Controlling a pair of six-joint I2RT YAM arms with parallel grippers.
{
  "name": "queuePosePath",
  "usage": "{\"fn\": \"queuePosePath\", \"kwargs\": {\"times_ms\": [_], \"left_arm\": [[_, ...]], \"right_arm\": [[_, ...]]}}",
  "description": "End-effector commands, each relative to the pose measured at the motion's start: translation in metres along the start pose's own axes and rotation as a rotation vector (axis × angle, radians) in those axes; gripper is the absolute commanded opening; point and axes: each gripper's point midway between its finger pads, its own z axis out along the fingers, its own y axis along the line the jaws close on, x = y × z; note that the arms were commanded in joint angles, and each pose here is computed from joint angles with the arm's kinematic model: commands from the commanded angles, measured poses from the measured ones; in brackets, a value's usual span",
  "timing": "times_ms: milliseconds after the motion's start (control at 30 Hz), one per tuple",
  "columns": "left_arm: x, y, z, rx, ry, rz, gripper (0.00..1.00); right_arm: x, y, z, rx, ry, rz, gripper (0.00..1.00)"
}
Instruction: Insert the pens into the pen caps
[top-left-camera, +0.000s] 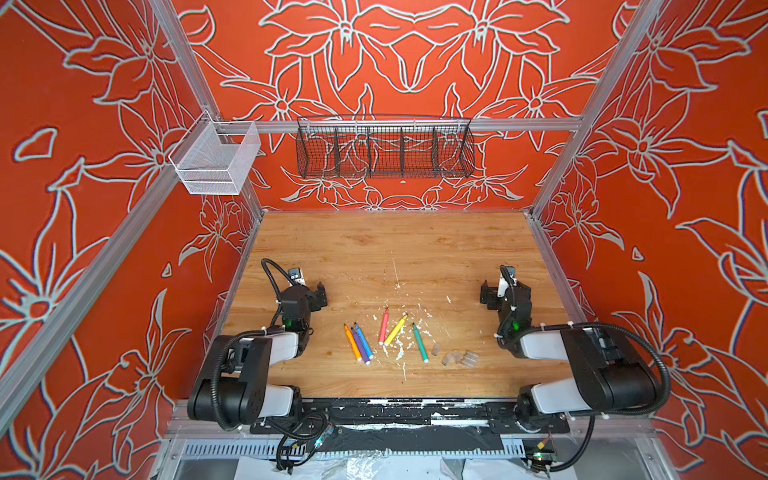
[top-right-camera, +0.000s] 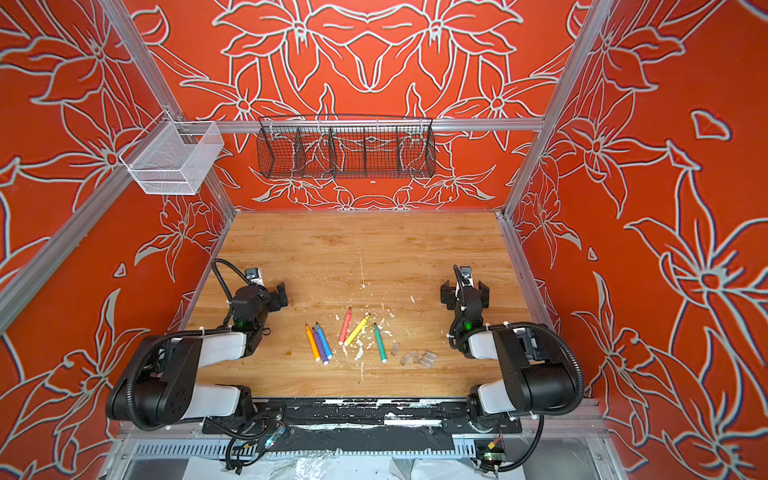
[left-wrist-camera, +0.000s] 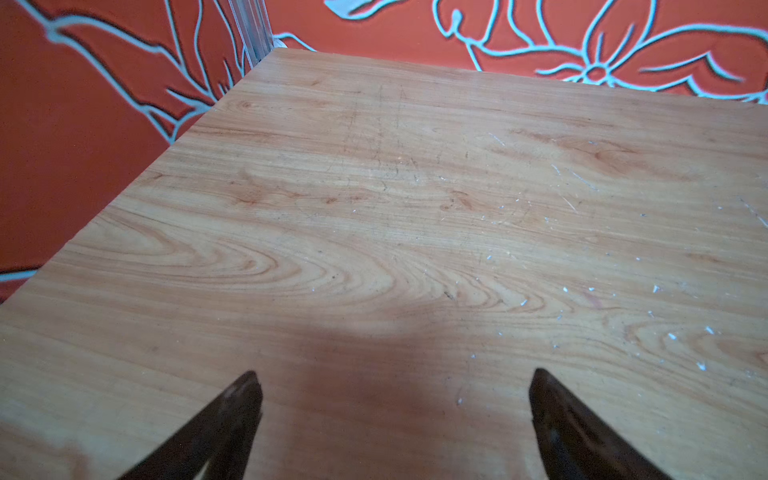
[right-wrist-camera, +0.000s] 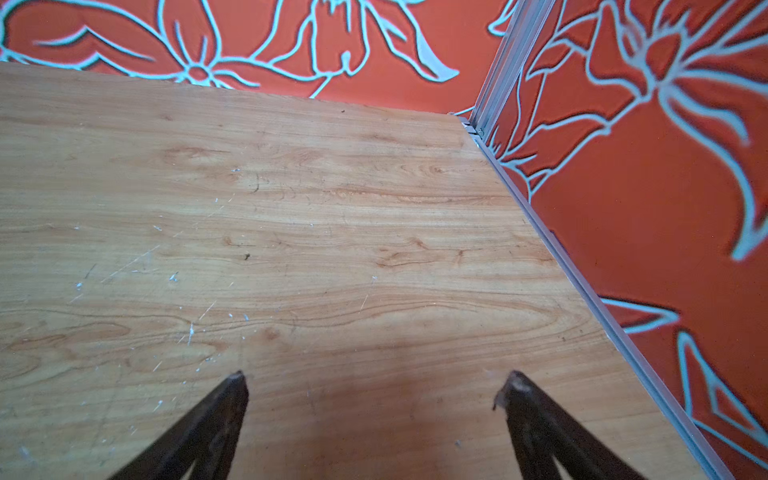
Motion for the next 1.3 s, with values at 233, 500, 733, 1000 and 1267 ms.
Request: {"fn": "queuePosePath", "kwargs": {"times_ms": [233,500,733,1000,1267], "left_arm": [[-0.011,-0.002,0.002,0.009,-0.029,0.000,0.97],[-0.011,-0.003,0.003,0.009,-0.029,0.000,0.97],[-0.012,-0.002,0.003,0.009,-0.031,-0.001,0.97],[-0.011,-0.003,0.002,0.010,-0.030,0.000,0.97],[-0.032,0.007,-0.024,-0.031,-0.073,-0.032,0.97]], "right_arm": [[-0.011,0.001,0.002,-0.007,-0.033,0.016,0.97],[-0.011,0.001,0.002,-0.007,-0.032,0.014,0.97],[-0.010,0.001,0.002,-0.007,-0.030,0.016,0.97],[-0.011,0.001,0.002,-0.007,-0.032,0.014,0.97],[-0.041,-0.006,-0.030,0.034,-0.082,0.007,0.97]]}}
